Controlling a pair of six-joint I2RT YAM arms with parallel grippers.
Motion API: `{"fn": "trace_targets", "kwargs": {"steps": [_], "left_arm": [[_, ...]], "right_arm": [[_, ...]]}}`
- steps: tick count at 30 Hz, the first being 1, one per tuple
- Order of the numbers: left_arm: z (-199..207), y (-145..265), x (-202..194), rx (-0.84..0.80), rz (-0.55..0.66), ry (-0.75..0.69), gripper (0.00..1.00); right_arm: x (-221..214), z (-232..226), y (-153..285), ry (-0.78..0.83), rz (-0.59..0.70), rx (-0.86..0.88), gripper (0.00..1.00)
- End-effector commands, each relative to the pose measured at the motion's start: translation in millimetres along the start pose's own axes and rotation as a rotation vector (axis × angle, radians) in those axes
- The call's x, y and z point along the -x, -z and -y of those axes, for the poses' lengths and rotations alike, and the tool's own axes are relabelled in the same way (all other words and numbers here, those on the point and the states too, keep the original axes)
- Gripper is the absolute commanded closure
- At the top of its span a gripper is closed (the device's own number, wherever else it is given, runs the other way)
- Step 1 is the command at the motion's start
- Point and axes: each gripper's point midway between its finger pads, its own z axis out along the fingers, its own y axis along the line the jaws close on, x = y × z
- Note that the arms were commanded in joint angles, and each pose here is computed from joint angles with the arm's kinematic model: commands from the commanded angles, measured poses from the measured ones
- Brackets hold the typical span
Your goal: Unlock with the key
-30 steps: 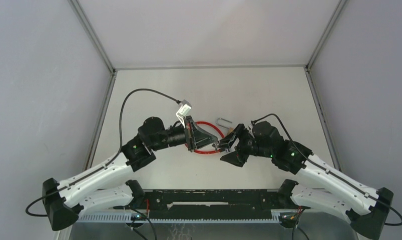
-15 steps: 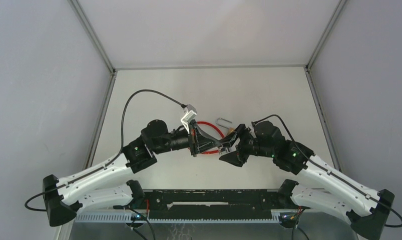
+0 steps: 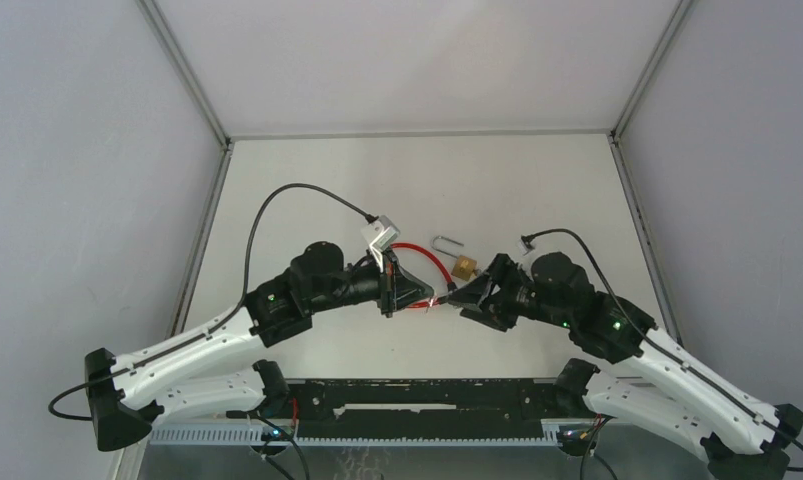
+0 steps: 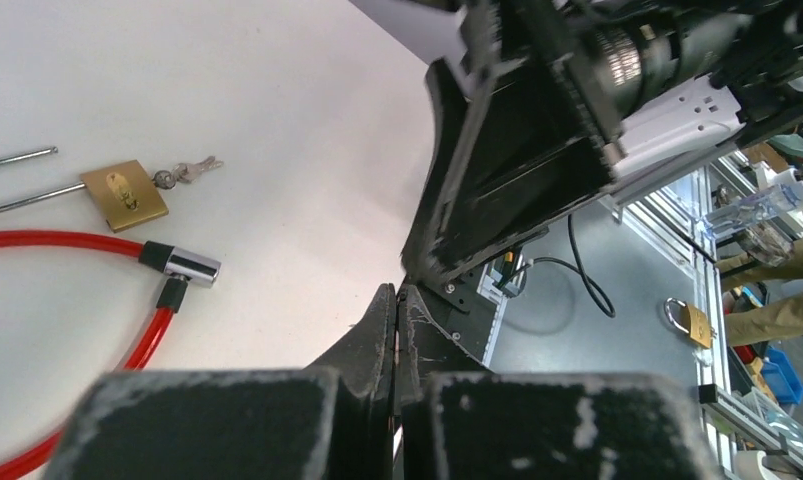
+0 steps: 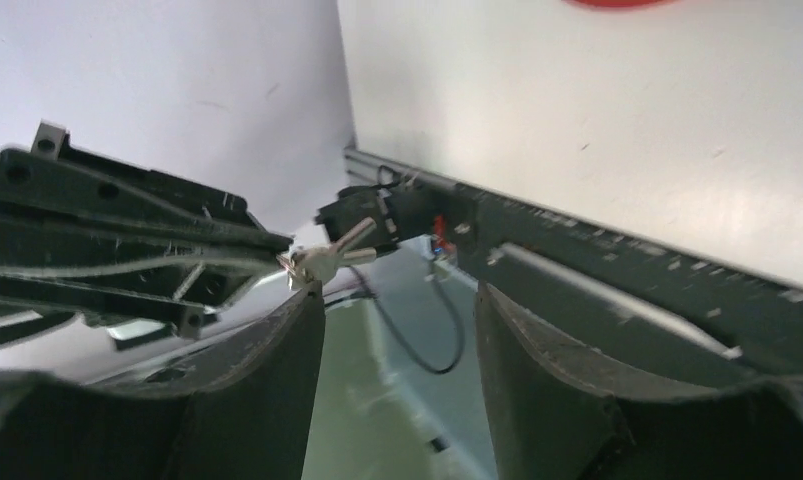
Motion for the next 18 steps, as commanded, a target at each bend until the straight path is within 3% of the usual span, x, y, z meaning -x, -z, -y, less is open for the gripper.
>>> {"fn": "trace_targets", "kwargs": {"steps": [1,7,18], "left_arm": [[19,11,35,-0.022,0.075,-0.008,1.00],[25,9,32,-0.037,0.039,0.031,1.00],[29,7,31,-0.037,-0.021,0.058,1.00]], "right_arm": [[18,-4,27,0.360,0.135,0.067,0.38],[10,-29,57,0.633,0.150,0.221,0.40],[-20,-47,55,1.005,0.037,0.288,0.48]]}}
